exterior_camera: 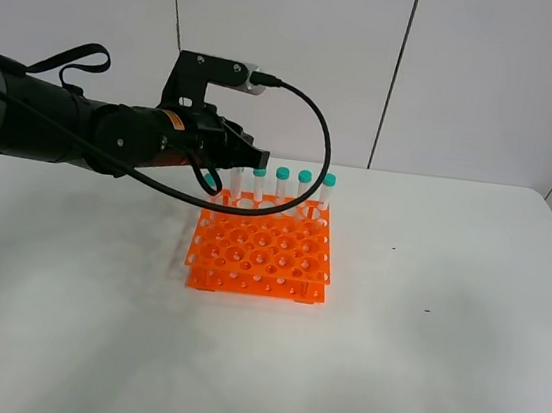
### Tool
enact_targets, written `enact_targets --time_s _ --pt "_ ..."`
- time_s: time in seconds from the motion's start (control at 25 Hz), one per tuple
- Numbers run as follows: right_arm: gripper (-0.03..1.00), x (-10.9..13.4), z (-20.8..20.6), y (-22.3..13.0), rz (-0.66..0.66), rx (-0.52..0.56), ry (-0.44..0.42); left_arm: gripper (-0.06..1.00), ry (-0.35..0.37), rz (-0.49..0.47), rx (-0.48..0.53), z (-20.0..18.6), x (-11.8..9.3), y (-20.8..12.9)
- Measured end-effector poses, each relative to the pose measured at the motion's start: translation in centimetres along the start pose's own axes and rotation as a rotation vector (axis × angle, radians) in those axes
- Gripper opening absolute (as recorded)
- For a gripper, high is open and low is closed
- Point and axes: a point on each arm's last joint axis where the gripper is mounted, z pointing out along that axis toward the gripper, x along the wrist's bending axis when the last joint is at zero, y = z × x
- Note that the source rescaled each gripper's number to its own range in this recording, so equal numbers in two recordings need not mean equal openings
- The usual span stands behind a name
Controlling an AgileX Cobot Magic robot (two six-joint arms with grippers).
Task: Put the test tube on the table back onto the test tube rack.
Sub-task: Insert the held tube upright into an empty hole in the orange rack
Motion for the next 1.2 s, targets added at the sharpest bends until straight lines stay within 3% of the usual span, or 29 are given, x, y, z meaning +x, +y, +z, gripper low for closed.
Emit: enact_targets --time_s 0.24,1.2 --pt "1.0 0.0 0.0 0.0 0.0 0.0 0.001 0.01 0.004 -0.01 0.036 1.0 0.1 -1.5" --pt "1.0 0.0 0.0 0.0 0.003 0.0 0.004 0.01 0.022 -0.007 0.023 2.2 0.6 -2.7"
